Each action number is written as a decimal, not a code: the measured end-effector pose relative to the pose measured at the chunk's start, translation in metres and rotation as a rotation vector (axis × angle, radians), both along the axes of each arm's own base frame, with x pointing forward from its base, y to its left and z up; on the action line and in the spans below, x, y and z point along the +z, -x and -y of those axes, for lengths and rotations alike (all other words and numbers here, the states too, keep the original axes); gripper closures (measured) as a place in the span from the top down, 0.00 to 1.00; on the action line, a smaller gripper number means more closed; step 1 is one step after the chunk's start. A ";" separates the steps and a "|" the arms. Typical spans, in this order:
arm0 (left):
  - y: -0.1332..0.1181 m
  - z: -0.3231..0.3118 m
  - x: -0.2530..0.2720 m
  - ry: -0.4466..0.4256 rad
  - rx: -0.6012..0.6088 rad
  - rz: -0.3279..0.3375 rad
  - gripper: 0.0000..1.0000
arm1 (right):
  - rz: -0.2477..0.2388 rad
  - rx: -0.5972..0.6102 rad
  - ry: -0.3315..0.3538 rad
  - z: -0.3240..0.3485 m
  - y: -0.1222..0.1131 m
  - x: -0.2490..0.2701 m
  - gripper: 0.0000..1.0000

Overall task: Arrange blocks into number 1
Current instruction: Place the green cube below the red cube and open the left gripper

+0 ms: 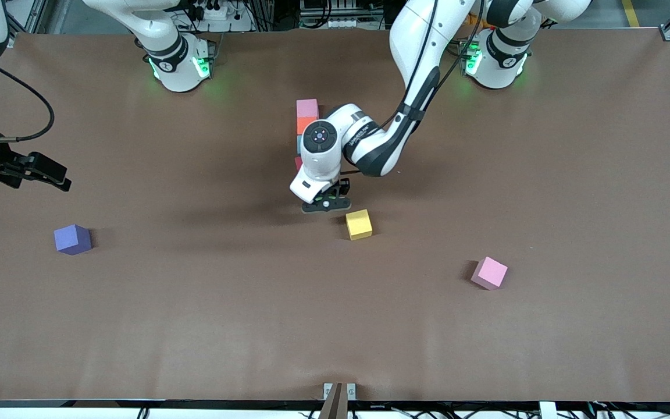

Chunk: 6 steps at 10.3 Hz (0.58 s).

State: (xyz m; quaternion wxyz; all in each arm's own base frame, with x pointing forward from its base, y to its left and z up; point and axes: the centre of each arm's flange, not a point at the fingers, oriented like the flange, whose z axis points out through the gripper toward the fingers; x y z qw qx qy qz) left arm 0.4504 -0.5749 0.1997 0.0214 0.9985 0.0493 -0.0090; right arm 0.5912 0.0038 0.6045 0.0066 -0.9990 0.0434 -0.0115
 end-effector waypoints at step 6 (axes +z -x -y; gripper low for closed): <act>0.032 0.023 -0.002 -0.002 -0.054 -0.001 0.61 | 0.000 0.001 0.000 -0.001 0.000 0.000 1.00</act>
